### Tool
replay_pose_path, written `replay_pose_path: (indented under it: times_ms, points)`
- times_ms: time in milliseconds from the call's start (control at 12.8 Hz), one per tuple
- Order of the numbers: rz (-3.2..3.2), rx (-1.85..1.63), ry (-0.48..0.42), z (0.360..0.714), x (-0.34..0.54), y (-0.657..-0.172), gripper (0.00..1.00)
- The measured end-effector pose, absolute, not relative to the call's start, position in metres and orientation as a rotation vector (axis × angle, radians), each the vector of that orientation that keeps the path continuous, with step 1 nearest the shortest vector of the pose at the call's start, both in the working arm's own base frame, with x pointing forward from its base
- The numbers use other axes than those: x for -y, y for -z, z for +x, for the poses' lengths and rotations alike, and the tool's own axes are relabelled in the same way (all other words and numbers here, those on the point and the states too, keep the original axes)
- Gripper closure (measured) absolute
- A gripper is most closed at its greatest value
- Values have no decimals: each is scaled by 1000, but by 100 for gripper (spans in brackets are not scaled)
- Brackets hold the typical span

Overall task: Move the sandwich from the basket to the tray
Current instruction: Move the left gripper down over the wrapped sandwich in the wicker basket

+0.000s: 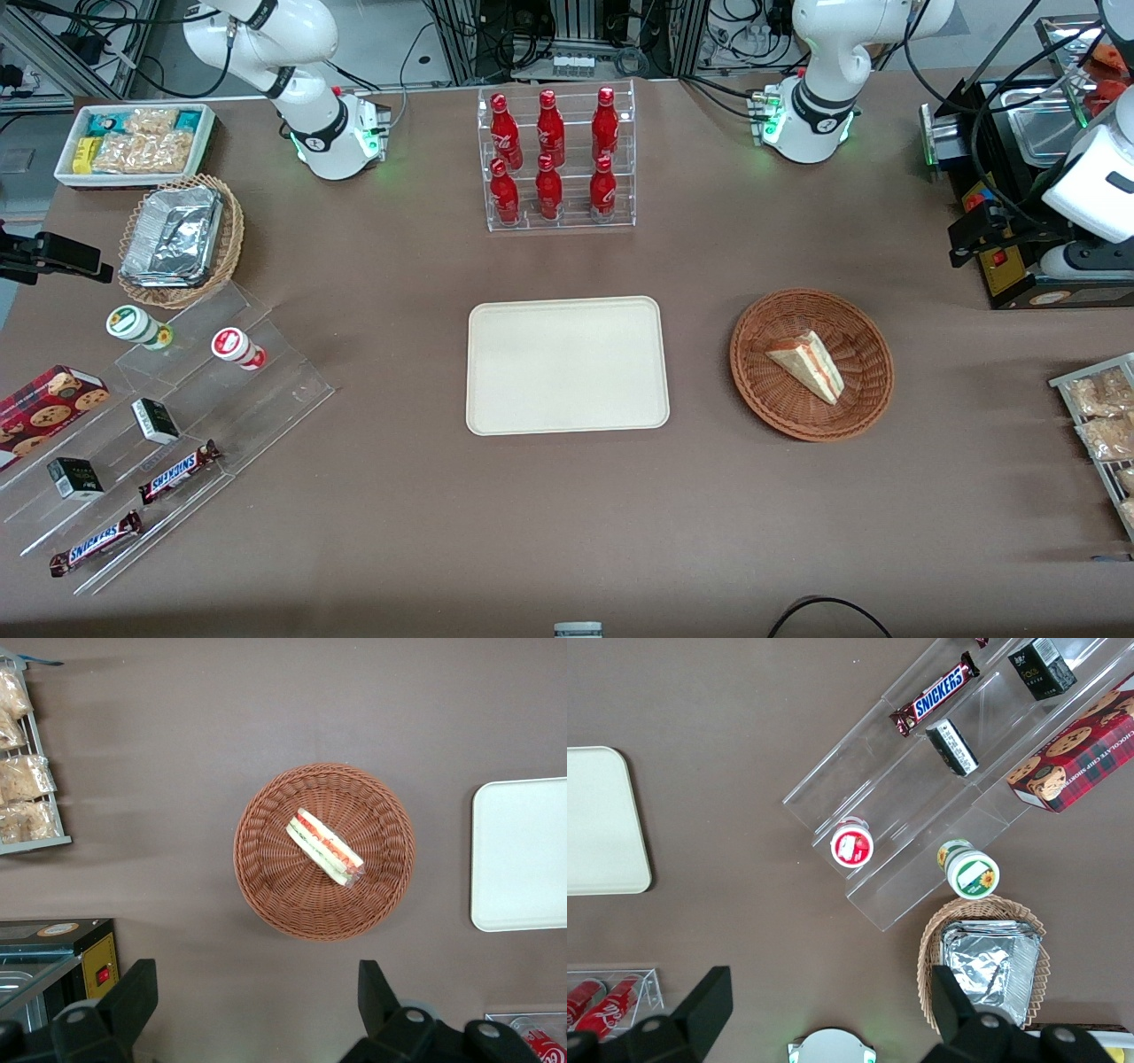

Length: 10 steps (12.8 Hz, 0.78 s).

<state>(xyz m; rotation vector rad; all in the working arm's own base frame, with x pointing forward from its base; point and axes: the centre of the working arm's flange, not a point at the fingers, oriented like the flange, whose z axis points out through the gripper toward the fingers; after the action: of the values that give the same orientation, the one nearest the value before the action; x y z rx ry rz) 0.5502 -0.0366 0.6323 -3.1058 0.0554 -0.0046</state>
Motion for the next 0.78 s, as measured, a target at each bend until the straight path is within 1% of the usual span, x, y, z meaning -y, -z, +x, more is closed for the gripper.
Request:
replay_pose_path:
  times_ms: [235, 391, 470, 626, 783]
  points:
    - [-3106, -70, 2, 550, 42, -632, 0]
    - [-3104, -96, -15, 550, 51, -625, 0]
    - [-3103, -115, -21, 552, 58, -613, 0]
    - [-3104, -120, -20, 559, 67, -575, 0]
    - [-3110, -22, 7, 565, 73, -532, 0]
